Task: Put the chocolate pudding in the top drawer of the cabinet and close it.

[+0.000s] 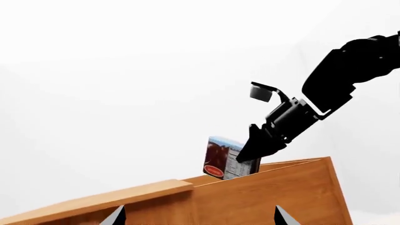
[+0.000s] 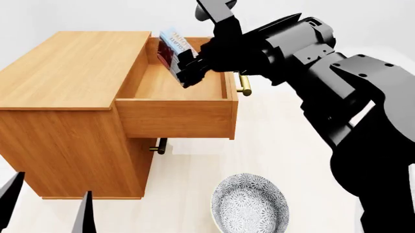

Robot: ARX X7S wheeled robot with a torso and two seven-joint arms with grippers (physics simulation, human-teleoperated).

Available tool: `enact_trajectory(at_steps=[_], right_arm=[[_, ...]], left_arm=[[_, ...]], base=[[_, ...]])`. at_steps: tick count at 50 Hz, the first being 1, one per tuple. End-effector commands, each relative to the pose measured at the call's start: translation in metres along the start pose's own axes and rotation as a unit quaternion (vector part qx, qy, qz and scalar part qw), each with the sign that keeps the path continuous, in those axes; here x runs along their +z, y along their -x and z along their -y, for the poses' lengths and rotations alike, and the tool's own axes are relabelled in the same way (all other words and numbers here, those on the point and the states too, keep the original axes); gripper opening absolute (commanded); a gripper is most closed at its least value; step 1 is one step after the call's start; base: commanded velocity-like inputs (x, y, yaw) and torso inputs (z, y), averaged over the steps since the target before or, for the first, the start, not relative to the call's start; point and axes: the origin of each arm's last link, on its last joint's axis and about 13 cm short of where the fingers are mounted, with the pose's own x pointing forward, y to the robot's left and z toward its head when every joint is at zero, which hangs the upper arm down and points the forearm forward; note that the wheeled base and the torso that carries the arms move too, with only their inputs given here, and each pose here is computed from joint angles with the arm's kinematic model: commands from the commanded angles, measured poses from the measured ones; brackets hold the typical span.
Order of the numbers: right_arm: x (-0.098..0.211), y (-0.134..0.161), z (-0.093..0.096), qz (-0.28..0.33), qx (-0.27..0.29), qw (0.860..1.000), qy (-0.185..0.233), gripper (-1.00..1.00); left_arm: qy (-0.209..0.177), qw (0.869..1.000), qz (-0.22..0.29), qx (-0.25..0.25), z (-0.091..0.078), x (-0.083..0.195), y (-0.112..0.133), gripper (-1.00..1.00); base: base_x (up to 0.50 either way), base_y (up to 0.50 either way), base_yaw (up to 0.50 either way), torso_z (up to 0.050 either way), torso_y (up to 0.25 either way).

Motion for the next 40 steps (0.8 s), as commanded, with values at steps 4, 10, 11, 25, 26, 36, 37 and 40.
enact_trajectory(at_steps=[4,10,11,25,26,36,37,40], right_arm=[[-0.014,-0.008,-0.001,-0.014,-0.016,1.0,0.003,-1.0],[-0.016,-0.01,-0.001,-0.013,-0.028,1.0,0.004,-1.0],[-0.016,-0.01,-0.001,-0.012,-0.03,0.999,0.003,-1.0],[-0.007,-0.007,0.005,0.038,-0.083,0.996,0.002,1.0],[-0.007,-0.007,0.006,0.04,-0.085,0.996,0.004,1.0],[-0.002,-0.006,0.007,0.061,-0.098,0.993,0.013,1.0],[-0.002,-0.006,0.007,0.063,-0.099,0.993,0.013,1.0],[0.0,-0.005,0.008,0.073,-0.108,0.991,0.015,1.0]], left_arm=[[0.003,1.0,-0.002,-0.005,0.0,-0.003,0.002,1.0],[0.004,1.0,-0.003,-0.006,0.0,-0.005,0.001,1.0],[0.005,1.0,-0.003,-0.006,0.0,-0.005,0.001,1.0],[0.006,1.0,-0.004,-0.008,0.001,-0.007,0.002,1.0],[0.006,1.0,-0.004,-0.009,0.001,-0.007,0.002,1.0],[0.007,1.0,-0.004,-0.009,0.001,-0.007,0.004,1.0],[0.007,1.0,-0.004,-0.009,0.001,-0.007,0.004,1.0],[0.008,1.0,-0.004,-0.01,0.002,-0.007,0.004,1.0]], base=[[0.0,0.0,0.0,0.0,0.0],[0.0,0.0,0.0,0.0,0.0],[0.0,0.0,0.0,0.0,0.0],[0.0,0.0,0.0,0.0,0.0],[0.0,0.0,0.0,0.0,0.0],[0.0,0.0,0.0,0.0,0.0],[0.0,0.0,0.0,0.0,0.0],[0.0,0.0,0.0,0.0,0.0]])
